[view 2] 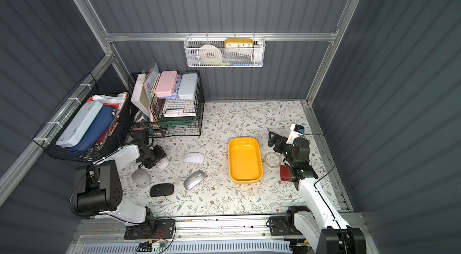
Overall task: Put the mouse in the storage box
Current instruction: Pick up the mouse from the center of the board.
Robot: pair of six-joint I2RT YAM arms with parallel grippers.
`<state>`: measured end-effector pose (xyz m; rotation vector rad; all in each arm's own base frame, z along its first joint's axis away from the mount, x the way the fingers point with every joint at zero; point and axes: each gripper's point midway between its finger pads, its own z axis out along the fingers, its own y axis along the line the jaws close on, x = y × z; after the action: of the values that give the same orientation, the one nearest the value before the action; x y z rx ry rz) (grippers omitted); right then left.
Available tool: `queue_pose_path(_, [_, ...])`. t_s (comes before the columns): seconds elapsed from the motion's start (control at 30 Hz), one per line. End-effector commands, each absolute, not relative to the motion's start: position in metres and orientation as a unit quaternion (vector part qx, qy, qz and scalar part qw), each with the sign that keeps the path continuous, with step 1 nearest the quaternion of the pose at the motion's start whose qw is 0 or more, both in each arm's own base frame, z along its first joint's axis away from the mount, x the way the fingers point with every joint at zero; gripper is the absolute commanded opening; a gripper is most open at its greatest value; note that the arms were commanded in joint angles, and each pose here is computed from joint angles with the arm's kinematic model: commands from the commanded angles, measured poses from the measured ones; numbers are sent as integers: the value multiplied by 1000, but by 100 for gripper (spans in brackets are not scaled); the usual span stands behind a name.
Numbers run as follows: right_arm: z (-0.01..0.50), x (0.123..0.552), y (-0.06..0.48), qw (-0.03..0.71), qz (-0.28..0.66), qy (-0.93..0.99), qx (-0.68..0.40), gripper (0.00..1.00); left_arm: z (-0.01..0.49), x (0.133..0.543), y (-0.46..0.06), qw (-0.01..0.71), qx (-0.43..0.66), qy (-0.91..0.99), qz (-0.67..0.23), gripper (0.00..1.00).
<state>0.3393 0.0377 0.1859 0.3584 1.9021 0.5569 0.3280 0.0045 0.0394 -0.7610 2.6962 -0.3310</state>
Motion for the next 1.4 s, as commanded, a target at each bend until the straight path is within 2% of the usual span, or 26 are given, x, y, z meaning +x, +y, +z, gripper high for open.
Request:
queue_pose_path(0.0, [182,338,43,523,244,804,143,96,75,337,-30,196,-203,946,-160,25])
queue_pose_path(0.2, [203,339,73,487,328,800,120,95,133,347,-102,264,-60,938,-215,23])
queue_pose_path(0.33, [224,338,112,417,423,799,91,94,176,337,-153,323,59,914,-237,25])
queue_pose_path(0.47, [242,323,172,340,497,798,34,93,209,318,-193,355,161,886,-252,25])
queue_pose_path(0.67, [270,285,245,265,551,789,-59,92,232,269,-247,380,342,814,-276,31])
queue_pose_path(0.8, [287,270,270,241,573,779,-84,90,232,251,-258,406,408,771,-272,32])
queue_pose_path(1.0, [274,260,306,191,580,786,-96,84,238,236,-265,465,467,703,-267,32])
queue_pose_path(1.37, [246,242,344,128,563,807,-127,76,238,232,-266,466,484,691,-266,30])
